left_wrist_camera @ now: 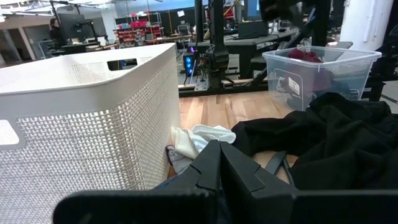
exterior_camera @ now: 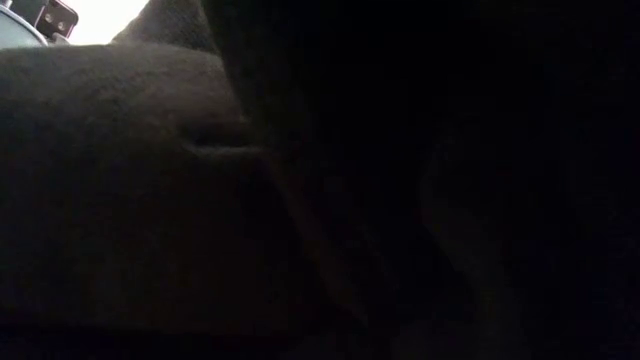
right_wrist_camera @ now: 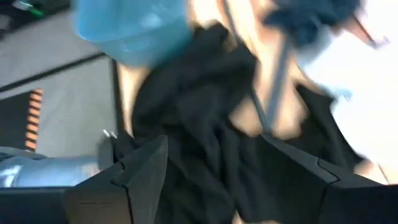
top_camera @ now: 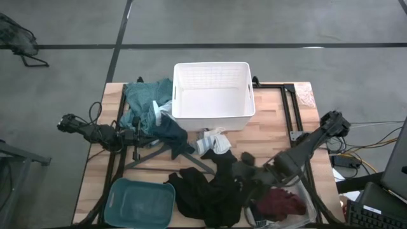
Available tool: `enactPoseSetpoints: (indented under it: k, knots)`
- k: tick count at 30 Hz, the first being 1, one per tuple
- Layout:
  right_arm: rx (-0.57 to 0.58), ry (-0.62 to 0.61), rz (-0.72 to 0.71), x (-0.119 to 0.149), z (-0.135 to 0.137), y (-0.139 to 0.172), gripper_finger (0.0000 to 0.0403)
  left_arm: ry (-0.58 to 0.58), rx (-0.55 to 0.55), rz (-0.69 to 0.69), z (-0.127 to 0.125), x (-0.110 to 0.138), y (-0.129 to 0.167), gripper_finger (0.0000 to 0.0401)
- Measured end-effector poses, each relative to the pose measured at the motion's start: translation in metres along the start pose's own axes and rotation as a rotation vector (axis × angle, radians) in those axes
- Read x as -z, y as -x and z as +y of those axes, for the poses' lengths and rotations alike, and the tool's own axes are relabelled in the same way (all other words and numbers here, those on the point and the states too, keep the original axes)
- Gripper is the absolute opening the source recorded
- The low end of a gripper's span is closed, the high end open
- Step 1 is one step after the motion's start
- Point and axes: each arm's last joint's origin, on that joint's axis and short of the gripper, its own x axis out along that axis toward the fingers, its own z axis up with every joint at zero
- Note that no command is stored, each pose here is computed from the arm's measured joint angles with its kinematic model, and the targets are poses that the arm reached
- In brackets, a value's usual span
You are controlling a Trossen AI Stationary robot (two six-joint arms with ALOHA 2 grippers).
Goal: Pick & Place Cloths
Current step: Adjust the white sock on the table
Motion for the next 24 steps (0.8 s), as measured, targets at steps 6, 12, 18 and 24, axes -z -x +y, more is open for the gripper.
enactPoseSetpoints:
  k: [6,12,18,24]
  knots:
    - [-0.066,0.178,-0.087,-0.005,0.015,-0.022,0.0231,-0.001,0.000,0.001,0.000,0.000,0.000,0.0012]
    - [0.138,0.282,-0.149,-0.010,0.002,-0.050,0.0220,-0.002,0.000,0.004,0.000,0.000,0.000,0.0012]
    - [0.292,0.055,-0.088,-0.032,-0.044,-0.082,0.0221,-0.001,0.000,0.003,0.000,0.000,0.000,0.0012]
    - [0.323,-0.109,0.097,-0.033,-0.078,-0.110,0.0230,-0.001,-0.001,0.003,0.000,0.000,0.000,0.0012]
